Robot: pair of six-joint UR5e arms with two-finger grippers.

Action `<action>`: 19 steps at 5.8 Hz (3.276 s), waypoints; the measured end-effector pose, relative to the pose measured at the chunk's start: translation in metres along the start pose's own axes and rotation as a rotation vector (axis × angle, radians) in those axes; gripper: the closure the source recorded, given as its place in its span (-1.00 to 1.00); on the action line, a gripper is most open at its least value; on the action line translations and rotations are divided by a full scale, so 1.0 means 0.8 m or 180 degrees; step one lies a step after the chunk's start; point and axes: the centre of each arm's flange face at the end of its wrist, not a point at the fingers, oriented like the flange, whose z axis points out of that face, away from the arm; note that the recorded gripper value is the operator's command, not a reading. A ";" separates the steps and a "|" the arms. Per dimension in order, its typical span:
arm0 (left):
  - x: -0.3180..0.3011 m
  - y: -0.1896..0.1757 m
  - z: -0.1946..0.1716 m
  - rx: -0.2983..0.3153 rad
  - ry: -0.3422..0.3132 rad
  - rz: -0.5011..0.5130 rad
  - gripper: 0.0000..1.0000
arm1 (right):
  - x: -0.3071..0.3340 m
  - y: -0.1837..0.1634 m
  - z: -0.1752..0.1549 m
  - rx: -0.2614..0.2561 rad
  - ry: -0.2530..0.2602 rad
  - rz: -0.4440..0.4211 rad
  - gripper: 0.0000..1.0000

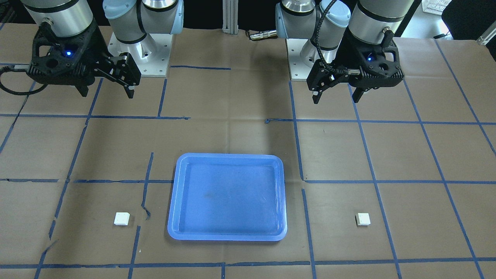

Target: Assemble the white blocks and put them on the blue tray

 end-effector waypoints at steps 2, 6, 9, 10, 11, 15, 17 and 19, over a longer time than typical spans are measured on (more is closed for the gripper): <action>0.000 0.000 0.001 -0.0004 -0.0004 0.0000 -0.98 | -0.001 0.002 -0.003 0.0016 0.0000 -0.0005 -1.00; -0.002 0.004 0.000 -0.0006 -0.0007 0.0014 -0.98 | -0.001 0.002 -0.003 0.0012 0.0000 -0.0009 -1.00; -0.047 -0.016 0.036 -0.0096 -0.0221 0.0075 -0.98 | -0.003 -0.001 -0.005 0.0051 -0.0213 -0.0909 -1.00; -0.088 -0.051 0.075 -0.0101 -0.0213 -0.0018 -0.98 | -0.002 -0.003 -0.001 0.0059 -0.0222 -0.1499 -1.00; -0.123 -0.096 0.125 -0.0064 -0.0176 -0.0005 -0.98 | 0.002 -0.008 0.004 0.0065 -0.0208 -0.2149 -1.00; -0.163 -0.223 0.352 0.0357 -0.0224 0.0557 -0.97 | 0.066 -0.067 0.016 0.0211 -0.0119 -0.4158 -1.00; -0.167 -0.221 0.396 0.0254 -0.0237 0.0742 -0.94 | 0.091 -0.141 0.019 0.0260 -0.0079 -0.4667 -1.00; -0.169 -0.210 0.411 0.0053 -0.0223 0.0780 -0.55 | 0.127 -0.185 0.044 0.0344 -0.0255 -0.4977 -1.00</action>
